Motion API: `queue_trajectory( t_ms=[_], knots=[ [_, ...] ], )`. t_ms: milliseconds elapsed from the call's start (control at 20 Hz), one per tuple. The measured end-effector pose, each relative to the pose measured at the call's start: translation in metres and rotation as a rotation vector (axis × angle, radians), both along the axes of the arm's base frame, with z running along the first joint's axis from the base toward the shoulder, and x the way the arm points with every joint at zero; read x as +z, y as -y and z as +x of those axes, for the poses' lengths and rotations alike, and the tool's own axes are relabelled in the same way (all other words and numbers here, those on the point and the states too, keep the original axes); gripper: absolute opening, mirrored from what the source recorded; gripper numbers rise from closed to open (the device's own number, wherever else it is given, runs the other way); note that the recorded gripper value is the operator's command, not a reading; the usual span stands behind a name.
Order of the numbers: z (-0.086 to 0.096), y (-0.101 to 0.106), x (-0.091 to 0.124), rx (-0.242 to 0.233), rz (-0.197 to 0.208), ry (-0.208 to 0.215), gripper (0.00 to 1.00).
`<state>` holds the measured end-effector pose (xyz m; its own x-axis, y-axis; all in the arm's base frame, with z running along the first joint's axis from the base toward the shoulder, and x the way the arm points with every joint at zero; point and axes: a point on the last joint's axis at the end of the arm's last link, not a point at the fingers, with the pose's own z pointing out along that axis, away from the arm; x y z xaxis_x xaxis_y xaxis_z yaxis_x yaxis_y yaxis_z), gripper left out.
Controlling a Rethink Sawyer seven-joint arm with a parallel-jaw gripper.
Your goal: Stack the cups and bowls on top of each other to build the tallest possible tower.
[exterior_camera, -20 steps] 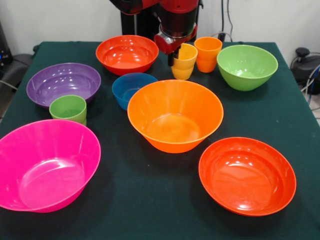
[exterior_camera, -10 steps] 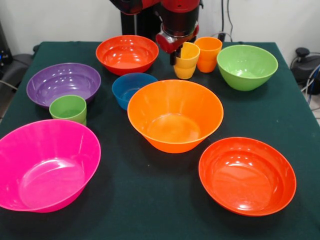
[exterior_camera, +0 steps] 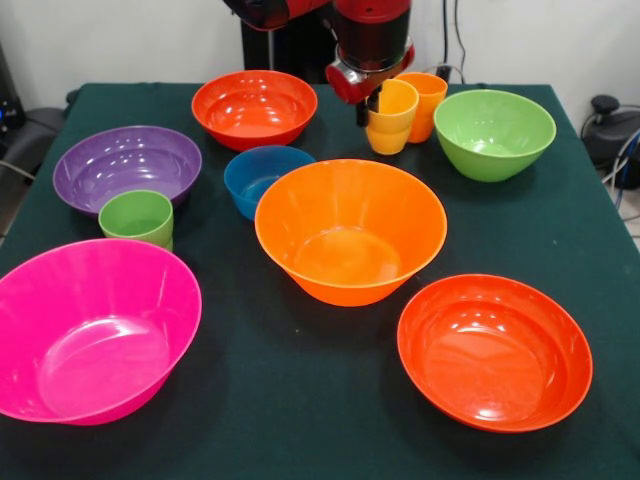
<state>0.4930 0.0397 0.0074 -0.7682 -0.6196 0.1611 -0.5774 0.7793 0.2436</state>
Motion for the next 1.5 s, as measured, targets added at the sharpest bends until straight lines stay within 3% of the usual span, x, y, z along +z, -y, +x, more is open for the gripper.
queue_trajectory(
  t_ms=[850, 1500],
  knots=[
    [0.013, -0.001, 0.007, -0.008, -0.001, 0.024, 0.00],
    [0.040, 0.010, 0.025, -0.019, -0.038, 0.092, 0.00]
  ],
)
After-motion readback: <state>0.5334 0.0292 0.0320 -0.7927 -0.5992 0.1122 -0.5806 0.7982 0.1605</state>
